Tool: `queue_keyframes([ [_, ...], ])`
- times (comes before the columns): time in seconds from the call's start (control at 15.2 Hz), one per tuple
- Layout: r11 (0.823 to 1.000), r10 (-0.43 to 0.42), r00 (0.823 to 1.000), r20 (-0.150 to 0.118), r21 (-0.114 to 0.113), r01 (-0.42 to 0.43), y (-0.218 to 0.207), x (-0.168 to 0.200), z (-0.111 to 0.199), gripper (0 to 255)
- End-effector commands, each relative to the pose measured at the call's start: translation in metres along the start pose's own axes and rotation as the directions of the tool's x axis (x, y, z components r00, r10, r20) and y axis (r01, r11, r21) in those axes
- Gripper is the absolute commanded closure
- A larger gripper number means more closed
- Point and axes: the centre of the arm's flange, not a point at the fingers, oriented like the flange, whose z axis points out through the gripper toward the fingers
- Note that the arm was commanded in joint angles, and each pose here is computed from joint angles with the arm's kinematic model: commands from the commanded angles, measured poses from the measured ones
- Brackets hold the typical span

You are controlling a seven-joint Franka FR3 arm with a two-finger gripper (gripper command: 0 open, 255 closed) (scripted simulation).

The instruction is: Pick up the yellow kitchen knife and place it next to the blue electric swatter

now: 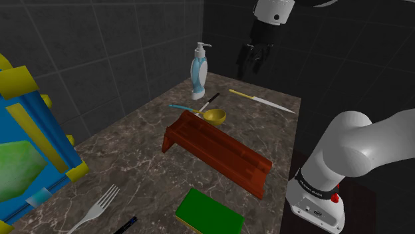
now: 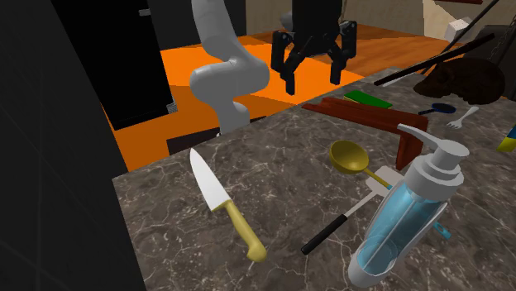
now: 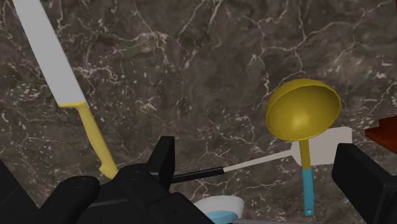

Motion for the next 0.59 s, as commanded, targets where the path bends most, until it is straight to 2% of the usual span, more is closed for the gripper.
queue_keyframes([
  [0.0, 1.000, 0.000, 1.000, 0.000, 0.000, 0.000, 0.000, 0.000, 0.000, 0],
  [0.53, 0.996, -0.086, 0.995, 0.052, 0.002, 0.086, 0.084, 0.036, 0.057, 0],
])
